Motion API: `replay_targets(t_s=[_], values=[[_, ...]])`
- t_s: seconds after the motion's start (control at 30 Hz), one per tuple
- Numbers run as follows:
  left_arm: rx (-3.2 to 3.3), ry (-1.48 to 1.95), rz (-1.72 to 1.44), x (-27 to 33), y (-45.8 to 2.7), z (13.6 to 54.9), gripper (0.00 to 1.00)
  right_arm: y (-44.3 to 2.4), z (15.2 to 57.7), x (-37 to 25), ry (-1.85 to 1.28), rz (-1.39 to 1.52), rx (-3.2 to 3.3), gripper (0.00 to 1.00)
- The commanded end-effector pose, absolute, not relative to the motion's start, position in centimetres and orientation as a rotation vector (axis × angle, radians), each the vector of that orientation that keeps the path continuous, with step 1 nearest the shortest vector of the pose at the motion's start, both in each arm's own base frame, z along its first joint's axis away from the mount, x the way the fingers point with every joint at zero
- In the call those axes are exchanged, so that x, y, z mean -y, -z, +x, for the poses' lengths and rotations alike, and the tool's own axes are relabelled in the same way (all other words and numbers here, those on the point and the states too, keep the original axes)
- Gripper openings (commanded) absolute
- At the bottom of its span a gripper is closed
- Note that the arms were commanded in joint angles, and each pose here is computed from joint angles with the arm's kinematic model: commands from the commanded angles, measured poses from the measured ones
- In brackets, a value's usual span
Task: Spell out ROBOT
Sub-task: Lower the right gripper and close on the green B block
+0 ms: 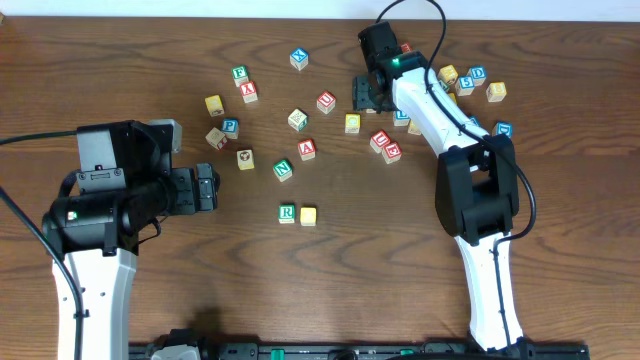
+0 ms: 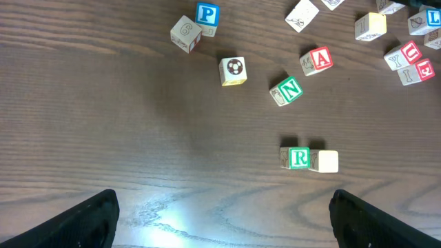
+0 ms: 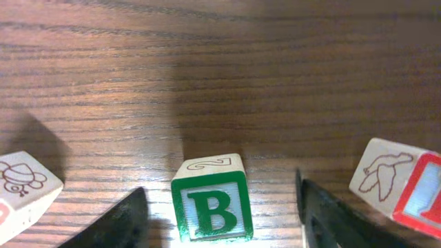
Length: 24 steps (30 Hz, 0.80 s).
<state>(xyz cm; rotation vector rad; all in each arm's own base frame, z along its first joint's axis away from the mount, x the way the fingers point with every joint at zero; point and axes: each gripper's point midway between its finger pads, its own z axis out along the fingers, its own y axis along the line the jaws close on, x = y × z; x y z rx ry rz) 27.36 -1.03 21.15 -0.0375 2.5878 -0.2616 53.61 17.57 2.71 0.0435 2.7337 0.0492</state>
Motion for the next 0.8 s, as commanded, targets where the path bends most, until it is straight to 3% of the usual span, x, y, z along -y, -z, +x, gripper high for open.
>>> replay_targets(t_s=[0.0, 0.77], values=[[-2.572, 0.272, -0.018, 1.1, -21.7, 27.5, 0.96, -2.9, 54.0, -17.7, -0.036, 0.046, -2.719, 0.55], [-2.572, 0.272, -0.018, 1.1, -21.7, 27.5, 0.96, -0.8, 53.8, -17.6, -0.016, 0.037, -2.746, 0.57]])
